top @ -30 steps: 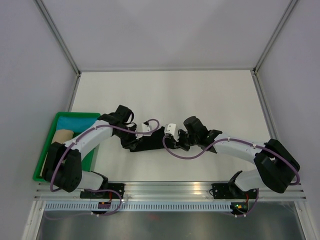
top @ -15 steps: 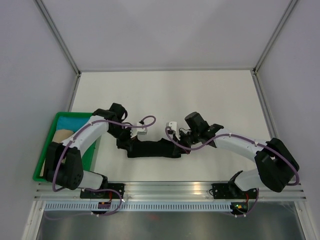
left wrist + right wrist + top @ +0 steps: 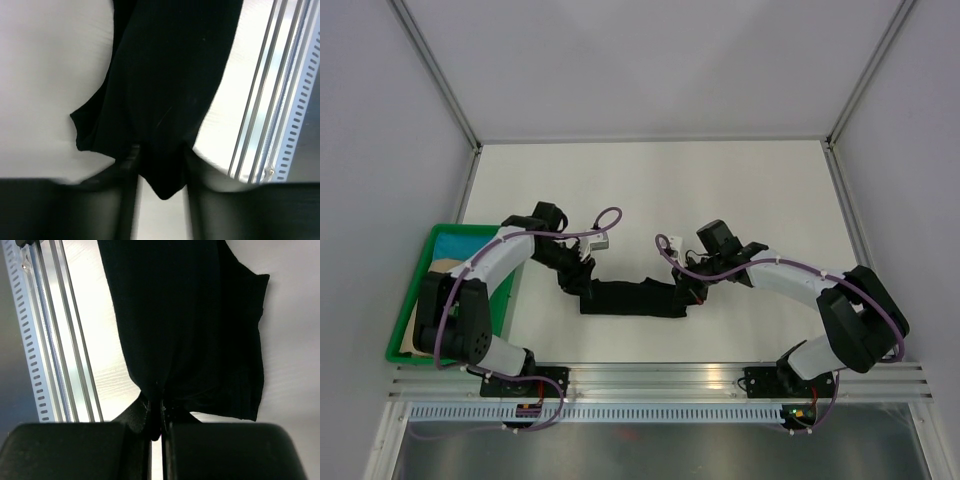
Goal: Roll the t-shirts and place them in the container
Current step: Roll the tshirt
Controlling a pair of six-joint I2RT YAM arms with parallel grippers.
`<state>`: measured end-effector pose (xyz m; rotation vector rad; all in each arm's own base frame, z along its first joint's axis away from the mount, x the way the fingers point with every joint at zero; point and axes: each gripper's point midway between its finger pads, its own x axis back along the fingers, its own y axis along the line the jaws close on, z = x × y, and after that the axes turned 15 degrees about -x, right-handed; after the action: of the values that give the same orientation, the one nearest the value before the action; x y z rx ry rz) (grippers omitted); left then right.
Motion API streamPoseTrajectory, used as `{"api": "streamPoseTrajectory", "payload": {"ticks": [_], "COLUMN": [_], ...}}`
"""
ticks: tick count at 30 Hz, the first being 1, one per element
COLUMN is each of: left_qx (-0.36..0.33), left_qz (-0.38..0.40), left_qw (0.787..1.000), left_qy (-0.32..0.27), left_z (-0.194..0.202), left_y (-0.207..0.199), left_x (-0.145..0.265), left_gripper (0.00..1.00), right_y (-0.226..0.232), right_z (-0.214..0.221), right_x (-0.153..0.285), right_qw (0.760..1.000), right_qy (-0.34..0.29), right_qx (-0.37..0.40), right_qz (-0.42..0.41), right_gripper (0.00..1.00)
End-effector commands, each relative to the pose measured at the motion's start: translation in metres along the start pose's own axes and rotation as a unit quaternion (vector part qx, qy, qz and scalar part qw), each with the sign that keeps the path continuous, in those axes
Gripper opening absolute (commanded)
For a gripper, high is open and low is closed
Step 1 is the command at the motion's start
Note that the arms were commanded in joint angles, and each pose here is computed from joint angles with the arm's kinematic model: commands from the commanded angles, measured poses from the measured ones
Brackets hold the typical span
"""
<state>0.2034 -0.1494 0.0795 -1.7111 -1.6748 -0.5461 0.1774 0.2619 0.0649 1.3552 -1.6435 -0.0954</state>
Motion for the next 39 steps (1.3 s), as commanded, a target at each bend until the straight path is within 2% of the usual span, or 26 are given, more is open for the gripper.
{"api": "streamPoseTrajectory", "payload": {"ticks": [1, 4, 5, 7, 8, 9, 13, 15, 16, 17, 22, 23, 25, 26, 28, 30, 31, 36, 37, 39], "left_qx": [0.019, 0.031, 0.032, 0.033, 0.033, 0.034, 0.035, 0.035, 0.034, 0.036, 0.037, 0.037, 0.040, 0.040, 0.042, 0.041, 0.041, 0.044, 0.043, 0.044], "left_qz": [0.014, 0.003, 0.000, -0.002, -0.002, -0.002, -0.004, -0.004, -0.005, -0.005, -0.005, -0.005, -0.004, -0.004, -0.003, -0.003, -0.003, -0.003, -0.003, -0.003], "left_qw": [0.998, 0.999, 0.999, 0.999, 0.999, 0.999, 0.999, 0.999, 0.999, 0.999, 0.999, 0.999, 0.999, 0.999, 0.999, 0.999, 0.999, 0.999, 0.999, 0.999], "left_qy": [-0.055, -0.036, -0.032, -0.025, -0.023, -0.022, -0.016, -0.017, -0.017, -0.016, -0.018, -0.017, -0.017, -0.017, -0.016, -0.016, -0.016, -0.014, -0.015, -0.014], "left_z": [-0.019, -0.013, -0.012, -0.009, -0.008, -0.008, -0.006, -0.006, -0.007, -0.007, -0.009, -0.009, -0.010, -0.010, -0.009, -0.008, -0.008, -0.008, -0.008, -0.008], "left_y": [0.002, 0.011, 0.013, 0.015, 0.015, 0.016, 0.018, 0.019, 0.020, 0.020, 0.022, 0.022, 0.022, 0.022, 0.020, 0.020, 0.019, 0.020, 0.021, 0.020], "left_x": [-0.007, -0.007, -0.007, -0.007, -0.007, -0.008, -0.008, -0.007, -0.007, -0.007, -0.006, -0.006, -0.006, -0.006, -0.006, -0.006, -0.006, -0.006, -0.006, -0.006], "left_gripper": [0.33, 0.03, 0.02, 0.02, 0.02, 0.02, 0.02, 0.02, 0.02, 0.02, 0.02, 0.02, 0.02, 0.02, 0.02, 0.02, 0.02, 0.02, 0.02, 0.02], "right_y": [0.005, -0.001, -0.001, -0.001, 0.000, 0.001, 0.009, 0.012, 0.015, 0.017, 0.019, 0.020, 0.023, 0.020, 0.024, 0.030, 0.030, 0.020, 0.017, 0.021], "right_z": [-0.013, -0.017, -0.020, -0.024, -0.034, -0.040, -0.077, -0.108, -0.116, -0.131, -0.136, -0.129, -0.124, -0.115, -0.105, -0.082, -0.067, -0.047, -0.037, -0.041], "right_x": [0.001, 0.004, 0.008, 0.015, 0.025, 0.030, 0.062, 0.081, 0.086, 0.094, 0.087, 0.077, 0.071, 0.070, 0.072, 0.072, 0.069, 0.052, 0.041, 0.034], "right_qw": [1.000, 1.000, 0.999, 0.998, 0.995, 0.993, 0.974, 0.955, 0.952, 0.940, 0.943, 0.952, 0.960, 0.961, 0.957, 0.952, 0.952, 0.948, 0.951, 0.949], "right_qy": [-0.019, -0.026, -0.032, -0.040, -0.059, -0.070, -0.138, -0.205, -0.241, -0.282, -0.297, -0.276, -0.261, -0.255, -0.272, -0.291, -0.292, -0.289, -0.273, -0.286], "right_qx": [0.006, 0.007, 0.018, 0.033, 0.050, 0.064, 0.131, 0.152, 0.107, 0.101, 0.062, 0.059, 0.025, 0.002, -0.018, -0.036, -0.050, -0.099, -0.114, -0.118], "right_qz": [-0.008, 0.014, 0.023, 0.038, 0.061, 0.070, 0.121, 0.153, 0.155, 0.161, 0.138, 0.119, 0.099, 0.107, 0.099, 0.083, 0.077, 0.089, 0.087, 0.059], "right_gripper": [0.05, 0.25, 0.34, 0.46, 0.91, 0.98, 0.98, 0.98, 0.98, 0.98, 0.98, 0.94, 0.69, 0.69, 0.75, 0.95, 0.98, 0.98, 0.97, 0.93]}}
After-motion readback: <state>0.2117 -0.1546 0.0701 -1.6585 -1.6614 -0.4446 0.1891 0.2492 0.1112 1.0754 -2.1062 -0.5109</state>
